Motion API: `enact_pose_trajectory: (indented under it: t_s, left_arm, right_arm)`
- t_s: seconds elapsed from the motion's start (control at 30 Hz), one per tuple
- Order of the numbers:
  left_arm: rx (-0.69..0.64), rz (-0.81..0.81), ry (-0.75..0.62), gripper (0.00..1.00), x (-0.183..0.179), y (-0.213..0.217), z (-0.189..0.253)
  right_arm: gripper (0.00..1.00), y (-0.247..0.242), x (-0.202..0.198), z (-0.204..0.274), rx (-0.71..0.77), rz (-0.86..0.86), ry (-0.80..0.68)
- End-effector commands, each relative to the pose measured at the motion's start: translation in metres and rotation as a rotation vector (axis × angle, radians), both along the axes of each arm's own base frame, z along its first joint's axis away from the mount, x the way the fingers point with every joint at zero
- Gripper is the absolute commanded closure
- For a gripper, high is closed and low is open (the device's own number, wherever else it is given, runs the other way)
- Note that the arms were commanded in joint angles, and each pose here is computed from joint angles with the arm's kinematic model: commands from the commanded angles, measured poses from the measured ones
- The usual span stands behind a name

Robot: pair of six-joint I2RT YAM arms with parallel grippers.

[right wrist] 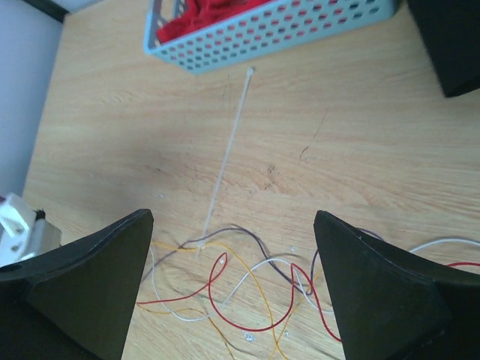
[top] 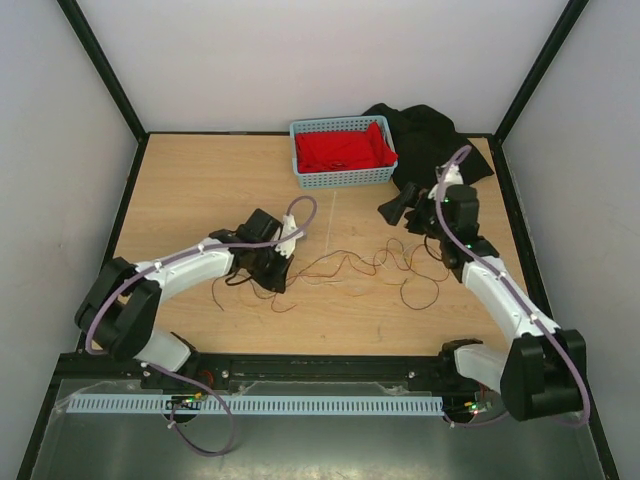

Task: Zip-tie the wires
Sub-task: Move the cable to the center of the board.

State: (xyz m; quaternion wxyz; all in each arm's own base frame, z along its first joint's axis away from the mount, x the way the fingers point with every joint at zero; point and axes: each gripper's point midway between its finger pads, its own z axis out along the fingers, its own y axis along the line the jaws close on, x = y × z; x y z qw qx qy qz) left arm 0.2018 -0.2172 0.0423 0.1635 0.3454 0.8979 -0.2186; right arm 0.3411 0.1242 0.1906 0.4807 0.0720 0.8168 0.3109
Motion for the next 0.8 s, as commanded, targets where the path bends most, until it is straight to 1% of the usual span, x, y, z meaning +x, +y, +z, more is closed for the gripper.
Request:
enact_pose_trajectory:
  t_s: [0.0,0.27,0.33,0.4,0.5,0.6,0.7,0.77]
  left_arm:
    - [-0.060,-0.010,0.077,1.00,0.003,-0.007,0.002]
    - [-0.045,0.048,0.165,0.99,0.018,-0.001,-0.011]
    - [-0.045,0.061,0.165,0.94,0.023,0.002,-0.010]
    - [-0.042,0.072,0.148,0.93,0.030,0.008,-0.007]
    - [0.006,0.088,0.117,0.91,0.041,0.025,0.000]
    - [0.025,0.111,0.108,0.83,0.046,0.038,0.005]
    - [0.018,0.096,0.094,0.77,0.046,0.041,0.011]
    - [0.021,0.091,0.084,0.72,0.046,0.043,0.016]
  right_arm:
    - [0.01,0.017,0.010,-0.008,-0.063,0.003,-0.006]
    - [0.01,0.051,0.020,-0.031,-0.171,0.055,0.036]
    - [0.01,0.059,0.024,-0.035,-0.197,0.068,0.045]
    - [0.01,0.063,0.028,-0.039,-0.222,0.067,0.050]
    - [0.01,0.070,0.033,-0.043,-0.240,0.075,0.054]
    - [0.01,0.076,0.037,-0.047,-0.262,0.083,0.061]
    - [0.01,0.081,0.039,-0.055,-0.269,0.094,0.077]
    - [0.01,0.083,0.041,-0.058,-0.273,0.099,0.090]
